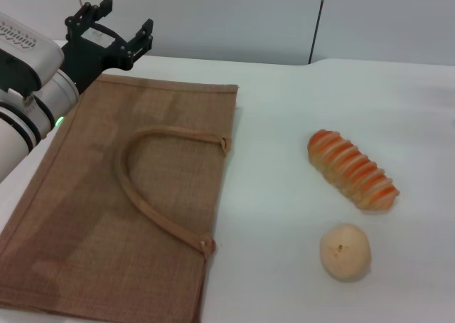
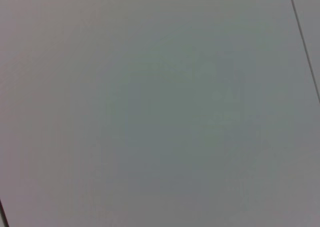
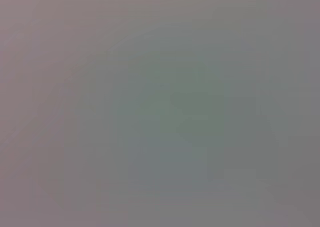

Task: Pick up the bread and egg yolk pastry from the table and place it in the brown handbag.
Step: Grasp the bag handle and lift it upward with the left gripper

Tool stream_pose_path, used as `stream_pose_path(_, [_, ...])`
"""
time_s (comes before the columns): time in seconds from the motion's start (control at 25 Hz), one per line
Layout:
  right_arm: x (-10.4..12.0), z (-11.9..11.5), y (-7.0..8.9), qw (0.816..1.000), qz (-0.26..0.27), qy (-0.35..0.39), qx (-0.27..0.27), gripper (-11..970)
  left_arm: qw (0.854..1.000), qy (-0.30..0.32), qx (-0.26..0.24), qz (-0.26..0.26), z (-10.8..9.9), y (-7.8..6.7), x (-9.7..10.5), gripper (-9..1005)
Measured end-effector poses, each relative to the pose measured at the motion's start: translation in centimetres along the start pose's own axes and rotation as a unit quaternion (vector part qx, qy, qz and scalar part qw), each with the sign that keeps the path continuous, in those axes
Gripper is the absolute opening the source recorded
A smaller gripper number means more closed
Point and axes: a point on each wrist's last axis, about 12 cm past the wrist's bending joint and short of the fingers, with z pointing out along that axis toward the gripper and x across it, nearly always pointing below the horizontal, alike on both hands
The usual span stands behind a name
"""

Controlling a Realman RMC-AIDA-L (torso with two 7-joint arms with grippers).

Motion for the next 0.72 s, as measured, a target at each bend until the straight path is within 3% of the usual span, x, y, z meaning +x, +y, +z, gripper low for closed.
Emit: stream_pose_path(0.72, [0.21,0.39,-0.19,1.000,-0.002,0.023,0.007,883,1.000,0.017,-0.004,-0.003,0.20,0.03,0.27,745])
